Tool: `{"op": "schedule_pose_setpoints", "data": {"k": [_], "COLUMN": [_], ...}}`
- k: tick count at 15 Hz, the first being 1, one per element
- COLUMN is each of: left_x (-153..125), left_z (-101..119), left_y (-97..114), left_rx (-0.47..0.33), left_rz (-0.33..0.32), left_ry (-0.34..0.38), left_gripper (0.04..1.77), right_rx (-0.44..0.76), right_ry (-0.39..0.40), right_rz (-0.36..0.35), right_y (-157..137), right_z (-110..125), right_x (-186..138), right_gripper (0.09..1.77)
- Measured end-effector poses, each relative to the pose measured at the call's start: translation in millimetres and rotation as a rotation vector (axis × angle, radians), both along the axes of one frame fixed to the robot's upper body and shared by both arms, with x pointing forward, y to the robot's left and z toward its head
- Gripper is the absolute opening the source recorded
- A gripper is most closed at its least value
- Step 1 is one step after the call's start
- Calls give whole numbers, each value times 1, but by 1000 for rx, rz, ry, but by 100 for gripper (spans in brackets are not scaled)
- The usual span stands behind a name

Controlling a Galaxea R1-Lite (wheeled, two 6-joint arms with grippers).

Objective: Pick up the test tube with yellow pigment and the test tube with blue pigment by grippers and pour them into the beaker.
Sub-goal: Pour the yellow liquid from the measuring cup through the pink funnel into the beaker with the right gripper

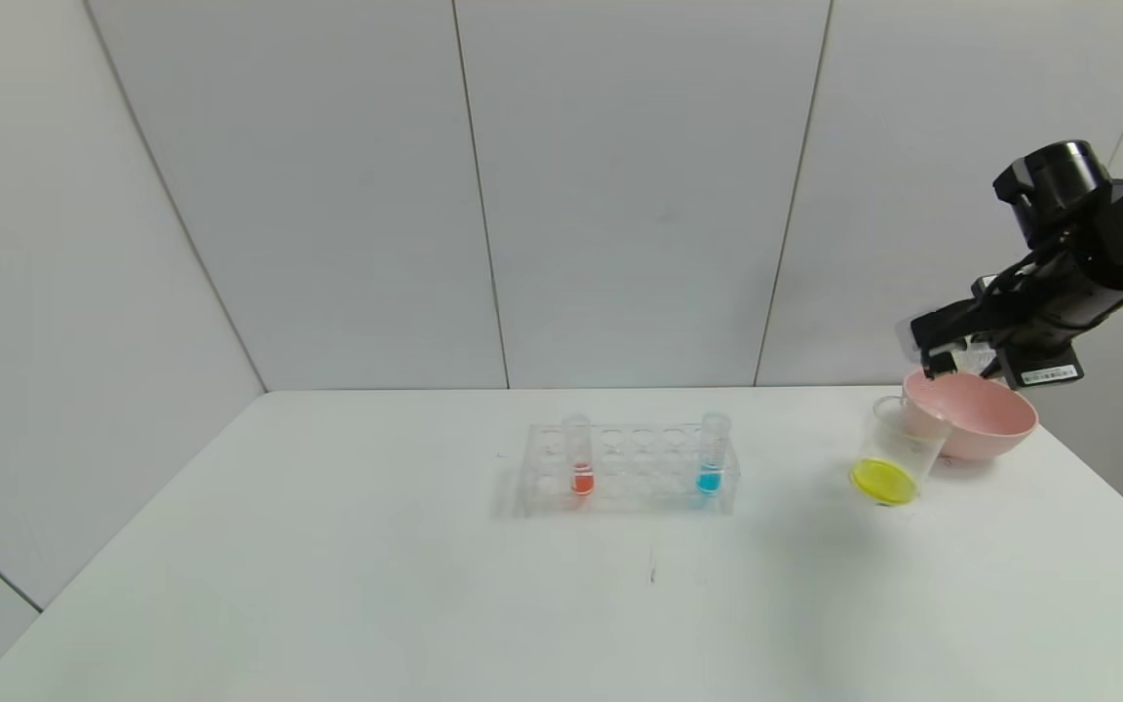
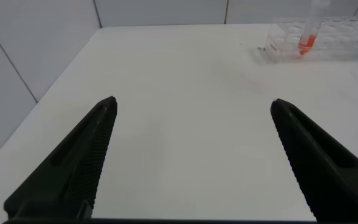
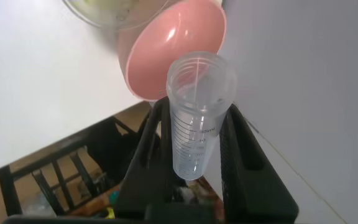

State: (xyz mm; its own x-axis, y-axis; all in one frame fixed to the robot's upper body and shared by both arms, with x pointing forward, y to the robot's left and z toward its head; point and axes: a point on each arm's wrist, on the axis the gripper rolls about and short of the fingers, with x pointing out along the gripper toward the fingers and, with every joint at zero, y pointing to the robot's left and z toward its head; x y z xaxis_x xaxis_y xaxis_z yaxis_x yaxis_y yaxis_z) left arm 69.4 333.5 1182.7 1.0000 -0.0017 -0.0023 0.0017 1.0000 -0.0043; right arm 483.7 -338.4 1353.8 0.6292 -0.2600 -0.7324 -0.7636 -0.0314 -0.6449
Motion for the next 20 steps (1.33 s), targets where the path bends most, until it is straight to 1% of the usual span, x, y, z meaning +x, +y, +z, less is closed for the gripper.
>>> {"op": "schedule_pose_setpoints", "data": {"k": [3,5,6,8,11,12,13,14,17,18,20], "left_x": [0,0,0,0,0,0,0,0,0,0,0], "left_z": [0,0,0,0,0,0,0,0,0,0,0], "left_y": [0,0,0,0,0,0,0,0,0,0,0], "left_rx": [0,1,0,0,0,0,0,0,0,0,0], "left_rz": [0,0,0,0,0,0,0,0,0,0,0], "left_ry": [0,0,0,0,0,0,0,0,0,0,0], "left_gripper": [176,176,176,176,176,176,176,176,176,176,176], "right_rx": [209,362,467,727,995,1073,1137,1191,1291,1323,1378], "right_ry": [-39,-56,-65,-56,-43,-42,-39,-36,-41,-43,-75], "right_rz": [17,-10,-31,-53,-22,-23,-45,-85,-180,-198,-226], "right_y": [-9,-13,-13,-10,-9,-10,-11,-13,-26,-33,-47], "right_z": [4,5,6,7,10,12,13,14,21,23,24], "right_x": [-1,-2,-1,0,5,6,7,7,1,-2,-5], "right_gripper": [50,50,50,50,50,50,50,50,50,50,50]}}
